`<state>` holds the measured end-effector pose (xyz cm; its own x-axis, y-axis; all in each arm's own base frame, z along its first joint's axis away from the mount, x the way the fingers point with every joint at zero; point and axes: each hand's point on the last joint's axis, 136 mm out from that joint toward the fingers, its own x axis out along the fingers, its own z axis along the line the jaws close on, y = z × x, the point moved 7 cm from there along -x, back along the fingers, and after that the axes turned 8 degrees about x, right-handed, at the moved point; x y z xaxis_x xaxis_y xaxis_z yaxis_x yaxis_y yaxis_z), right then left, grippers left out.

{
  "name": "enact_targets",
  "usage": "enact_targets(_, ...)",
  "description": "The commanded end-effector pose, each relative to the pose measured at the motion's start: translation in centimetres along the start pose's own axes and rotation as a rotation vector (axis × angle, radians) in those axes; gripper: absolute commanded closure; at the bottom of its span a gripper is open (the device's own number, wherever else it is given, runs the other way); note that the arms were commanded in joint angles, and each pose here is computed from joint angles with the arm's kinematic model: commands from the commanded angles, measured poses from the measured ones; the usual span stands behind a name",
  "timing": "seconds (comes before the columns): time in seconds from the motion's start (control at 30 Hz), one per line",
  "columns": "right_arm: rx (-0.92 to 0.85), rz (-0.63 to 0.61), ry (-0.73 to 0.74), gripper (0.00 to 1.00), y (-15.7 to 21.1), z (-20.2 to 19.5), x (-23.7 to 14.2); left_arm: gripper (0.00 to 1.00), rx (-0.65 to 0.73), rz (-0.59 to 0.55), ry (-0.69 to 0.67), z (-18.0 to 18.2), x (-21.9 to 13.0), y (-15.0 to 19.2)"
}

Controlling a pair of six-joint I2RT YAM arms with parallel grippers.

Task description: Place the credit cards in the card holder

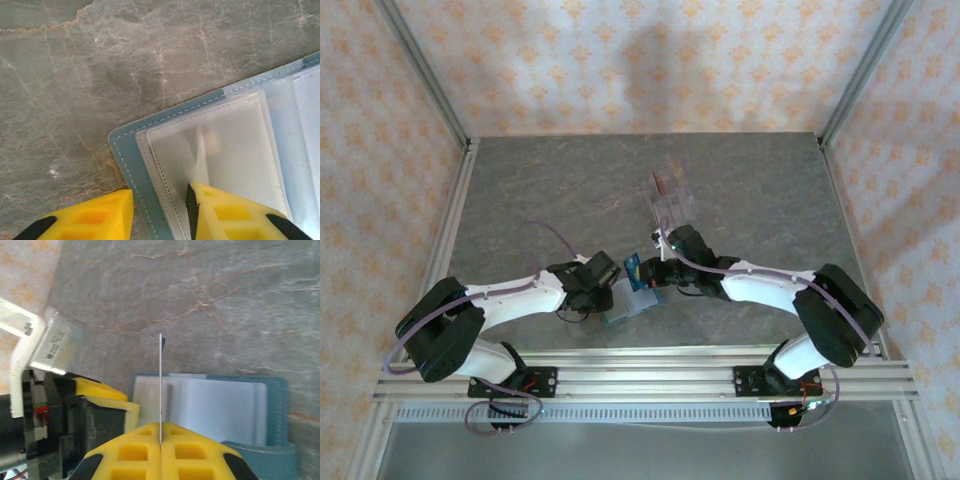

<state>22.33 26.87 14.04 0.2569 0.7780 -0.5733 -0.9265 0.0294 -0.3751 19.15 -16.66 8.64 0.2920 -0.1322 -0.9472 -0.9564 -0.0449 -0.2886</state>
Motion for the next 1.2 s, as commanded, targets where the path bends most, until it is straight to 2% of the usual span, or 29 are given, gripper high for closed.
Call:
enact_targets(0.0, 0.005, -0.053, -0.135, 1.0, -0.8, 2.0, 0.8, 0.67, 0.007, 0.019, -0.037, 0.5, 0.4, 0.7)
enact_targets(0.57, 0.06, -0.022, -0.114, 1.0, 0.7, -0.1, 3.0, 0.8, 0.003, 0.008, -0.039, 0.5, 0.0, 0.7)
enact_targets(1.17, 0.08, 0.012, -0.082, 1.0, 2.0, -1.9, 4.2, 0.83, 0.004, 0.017, -0.038, 0.3, 0.3, 0.7)
